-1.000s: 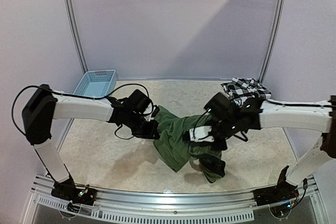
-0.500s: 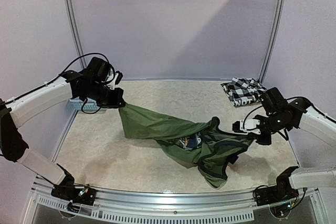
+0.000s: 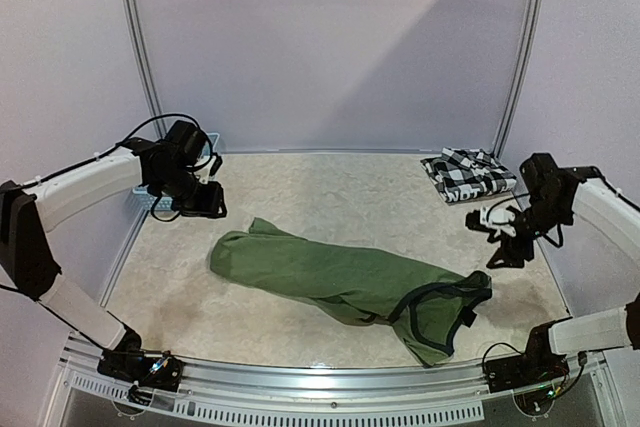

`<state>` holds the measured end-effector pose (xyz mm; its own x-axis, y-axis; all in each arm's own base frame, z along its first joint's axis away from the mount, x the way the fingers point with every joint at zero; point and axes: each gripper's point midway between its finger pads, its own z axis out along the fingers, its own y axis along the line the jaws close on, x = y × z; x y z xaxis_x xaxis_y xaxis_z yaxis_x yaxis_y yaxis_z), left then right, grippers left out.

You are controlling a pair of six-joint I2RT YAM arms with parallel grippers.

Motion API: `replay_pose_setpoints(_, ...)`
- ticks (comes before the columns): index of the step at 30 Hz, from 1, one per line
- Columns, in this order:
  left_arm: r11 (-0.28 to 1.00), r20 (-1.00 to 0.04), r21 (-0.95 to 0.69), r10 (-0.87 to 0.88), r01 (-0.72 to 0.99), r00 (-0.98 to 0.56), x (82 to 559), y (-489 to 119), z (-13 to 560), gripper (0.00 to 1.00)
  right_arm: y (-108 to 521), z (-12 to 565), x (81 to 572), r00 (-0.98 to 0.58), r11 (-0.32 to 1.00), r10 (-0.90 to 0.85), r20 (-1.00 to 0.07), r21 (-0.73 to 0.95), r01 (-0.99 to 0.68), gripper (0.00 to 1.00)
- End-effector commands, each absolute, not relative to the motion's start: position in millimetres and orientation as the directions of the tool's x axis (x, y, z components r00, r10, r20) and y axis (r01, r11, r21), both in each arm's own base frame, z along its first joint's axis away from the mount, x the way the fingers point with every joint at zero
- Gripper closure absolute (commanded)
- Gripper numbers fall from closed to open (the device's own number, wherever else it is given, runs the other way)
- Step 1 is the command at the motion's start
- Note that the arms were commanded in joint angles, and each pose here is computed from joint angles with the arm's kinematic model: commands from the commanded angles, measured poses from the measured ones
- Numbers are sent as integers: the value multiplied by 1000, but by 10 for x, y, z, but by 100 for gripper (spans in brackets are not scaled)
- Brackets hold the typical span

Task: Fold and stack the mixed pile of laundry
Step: Pick up the crumpled tank top from the center of the board.

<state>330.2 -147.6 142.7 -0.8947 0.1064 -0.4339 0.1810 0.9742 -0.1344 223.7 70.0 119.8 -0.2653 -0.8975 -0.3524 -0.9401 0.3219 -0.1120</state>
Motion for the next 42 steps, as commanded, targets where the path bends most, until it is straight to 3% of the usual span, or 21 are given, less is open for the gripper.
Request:
replay_pose_setpoints(1,948,-538,-166,146,273,-830,3220,-1569,1776,56,1322,1721,2356,-217,291,-786,-579,-36,-956,33)
replay_pose_setpoints(5,954,-466,-141,171,263,-868,3042,-1472,1605,56,1818,1641,2250,-70,159,-815,-575,-105,-982,43)
replay_pose_setpoints(9,949,-422,-185,158,255,-893,2885,-1486,1408,58,2241,1445,1978,12,-1,-834,-551,-20,-1000,61)
replay_pose_setpoints(16,923,-327,-313,115,223,-938,2638,-1622,1088,62,2684,838,1423,269,-285,-878,-395,-19,-958,65)
replay_pose_setpoints(21,921,-350,-329,87,209,-933,2606,-1615,1144,62,2805,518,1469,292,-282,-905,-310,-78,-956,68)
replay_pose_setpoints(26,926,-369,-318,78,205,-926,2576,-1566,1189,62,2858,385,1536,272,-244,-917,-292,-128,-961,67)
replay_pose_setpoints(34,925,-378,-321,72,204,-923,2536,-1548,1155,62,2949,306,1581,264,-228,-925,-274,-155,-961,59)
replay_pose_setpoints(42,925,-385,-309,93,223,-918,2545,-1544,1202,61,2895,106,1470,296,-270,-939,-177,-158,-950,56)
